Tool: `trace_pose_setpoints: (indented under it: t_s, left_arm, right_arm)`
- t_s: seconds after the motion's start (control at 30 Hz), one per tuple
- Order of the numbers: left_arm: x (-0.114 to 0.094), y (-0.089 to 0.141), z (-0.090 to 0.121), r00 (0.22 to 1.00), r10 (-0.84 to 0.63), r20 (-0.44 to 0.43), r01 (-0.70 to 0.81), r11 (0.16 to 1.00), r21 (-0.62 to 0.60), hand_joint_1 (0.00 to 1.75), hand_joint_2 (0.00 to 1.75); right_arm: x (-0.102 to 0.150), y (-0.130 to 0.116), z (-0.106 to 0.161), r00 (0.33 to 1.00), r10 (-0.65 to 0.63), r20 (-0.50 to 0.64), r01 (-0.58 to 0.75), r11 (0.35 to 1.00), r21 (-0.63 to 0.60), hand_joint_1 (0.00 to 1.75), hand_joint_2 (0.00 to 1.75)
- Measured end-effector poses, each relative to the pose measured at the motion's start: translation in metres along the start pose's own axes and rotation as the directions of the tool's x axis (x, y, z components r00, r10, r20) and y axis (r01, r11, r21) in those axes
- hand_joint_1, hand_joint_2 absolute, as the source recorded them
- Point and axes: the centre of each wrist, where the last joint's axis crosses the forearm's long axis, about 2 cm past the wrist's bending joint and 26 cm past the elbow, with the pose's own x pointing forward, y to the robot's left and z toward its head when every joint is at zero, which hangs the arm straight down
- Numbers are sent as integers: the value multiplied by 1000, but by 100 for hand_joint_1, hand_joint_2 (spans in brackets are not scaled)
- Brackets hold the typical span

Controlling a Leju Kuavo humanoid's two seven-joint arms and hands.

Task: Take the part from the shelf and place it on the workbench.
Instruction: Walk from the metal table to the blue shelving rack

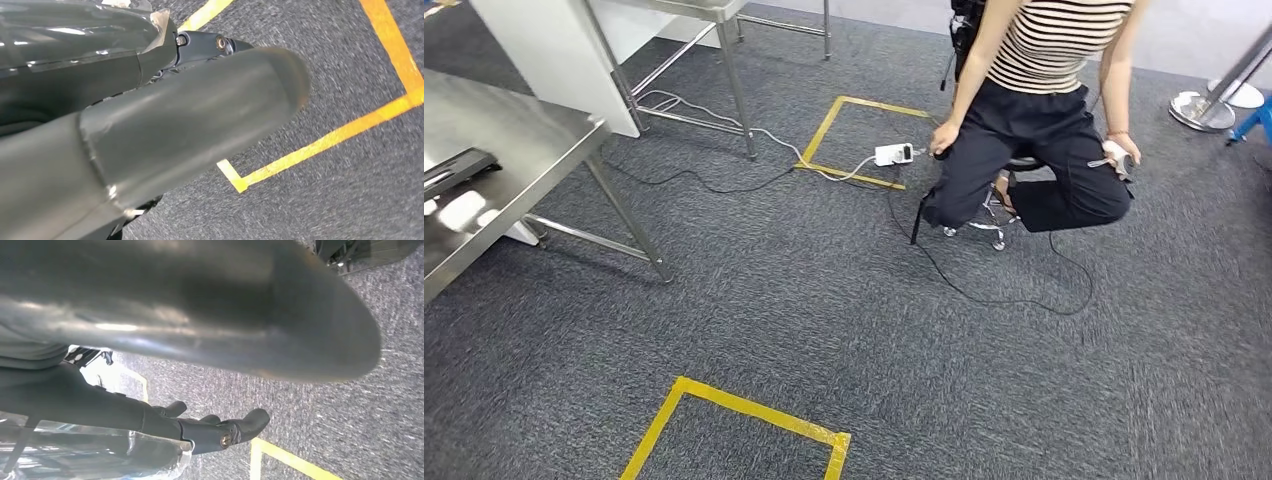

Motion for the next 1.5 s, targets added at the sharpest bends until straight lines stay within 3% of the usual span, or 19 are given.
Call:
trace_pose_setpoints:
  t_s: [0.97, 1.5]
  left_arm:
    - [-6, -3, 3, 999, 53, 7, -53, 997, 63, 0, 0]
    - [-3, -1, 2, 999, 38, -4, -38, 999, -18, 0, 0]
  right_arm:
    - [2, 2, 1, 994, 103, 29, -102, 995, -15, 0, 0]
    - [1, -2, 0, 996, 64, 69, -61, 997, -46, 0, 0]
